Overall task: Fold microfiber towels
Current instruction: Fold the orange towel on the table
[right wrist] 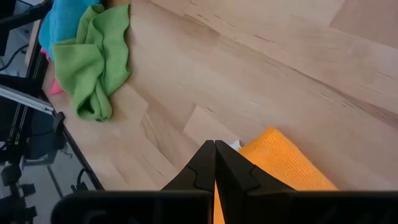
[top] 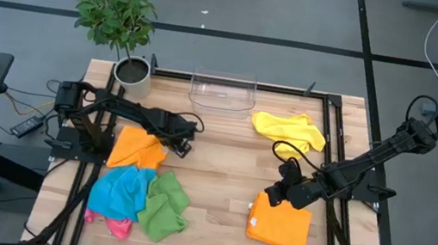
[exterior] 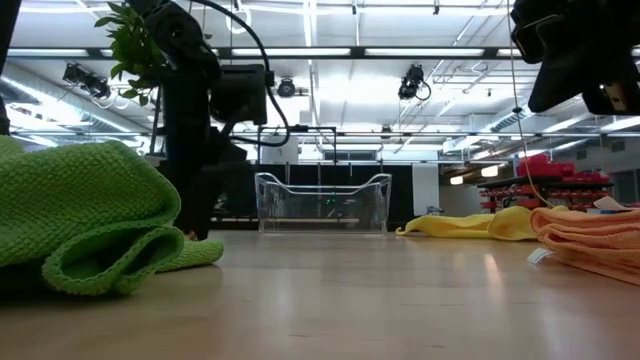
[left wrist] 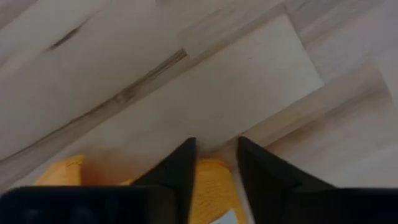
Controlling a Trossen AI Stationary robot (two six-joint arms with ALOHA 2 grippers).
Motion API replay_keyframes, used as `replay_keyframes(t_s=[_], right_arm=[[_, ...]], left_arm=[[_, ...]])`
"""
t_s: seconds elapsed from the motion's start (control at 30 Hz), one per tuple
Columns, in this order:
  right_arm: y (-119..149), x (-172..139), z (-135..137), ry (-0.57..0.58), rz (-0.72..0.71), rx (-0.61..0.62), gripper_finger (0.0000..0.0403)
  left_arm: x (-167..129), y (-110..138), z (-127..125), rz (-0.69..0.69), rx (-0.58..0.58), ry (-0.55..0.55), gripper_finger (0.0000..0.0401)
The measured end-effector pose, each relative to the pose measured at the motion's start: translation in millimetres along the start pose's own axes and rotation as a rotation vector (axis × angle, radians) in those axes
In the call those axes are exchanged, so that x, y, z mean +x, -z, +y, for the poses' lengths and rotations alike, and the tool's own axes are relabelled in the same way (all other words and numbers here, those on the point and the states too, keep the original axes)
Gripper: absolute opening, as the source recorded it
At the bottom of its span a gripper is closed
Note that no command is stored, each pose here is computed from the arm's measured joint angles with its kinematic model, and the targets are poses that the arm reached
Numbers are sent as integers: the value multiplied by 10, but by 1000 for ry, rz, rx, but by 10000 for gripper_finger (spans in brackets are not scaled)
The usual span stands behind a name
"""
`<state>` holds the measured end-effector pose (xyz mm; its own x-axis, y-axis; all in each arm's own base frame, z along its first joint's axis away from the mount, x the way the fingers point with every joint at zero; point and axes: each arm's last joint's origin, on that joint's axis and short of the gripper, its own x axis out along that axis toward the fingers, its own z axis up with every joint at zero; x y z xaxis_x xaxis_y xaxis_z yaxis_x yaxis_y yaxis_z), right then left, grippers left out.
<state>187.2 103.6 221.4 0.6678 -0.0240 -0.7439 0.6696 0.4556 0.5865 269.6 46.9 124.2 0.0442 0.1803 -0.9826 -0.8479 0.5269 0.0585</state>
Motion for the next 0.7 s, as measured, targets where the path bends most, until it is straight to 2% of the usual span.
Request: replay_keyframes(t_s=[0.13,0.23,0.4,0.53,0.6,0.7], right_arm=[[-3,0,1,0,-11,1,15],[-3,0,1,0,-10,-1,15],[-3,0,0,0,-10,-16,15],[-2,0,0,1,-10,-46,15],[-1,0,0,1,-10,-64,15],[-1,0,-3,4,-10,-86,15]], left_arm=[[1,-10,-18,-13,54,13,18],[-106,-84,-75,-41,100,43,21],[-515,-226,-183,-85,121,80,97],[-701,-144,-201,-59,104,52,180],[-718,-85,-193,-40,87,32,220],[-562,32,-145,13,56,-4,264]])
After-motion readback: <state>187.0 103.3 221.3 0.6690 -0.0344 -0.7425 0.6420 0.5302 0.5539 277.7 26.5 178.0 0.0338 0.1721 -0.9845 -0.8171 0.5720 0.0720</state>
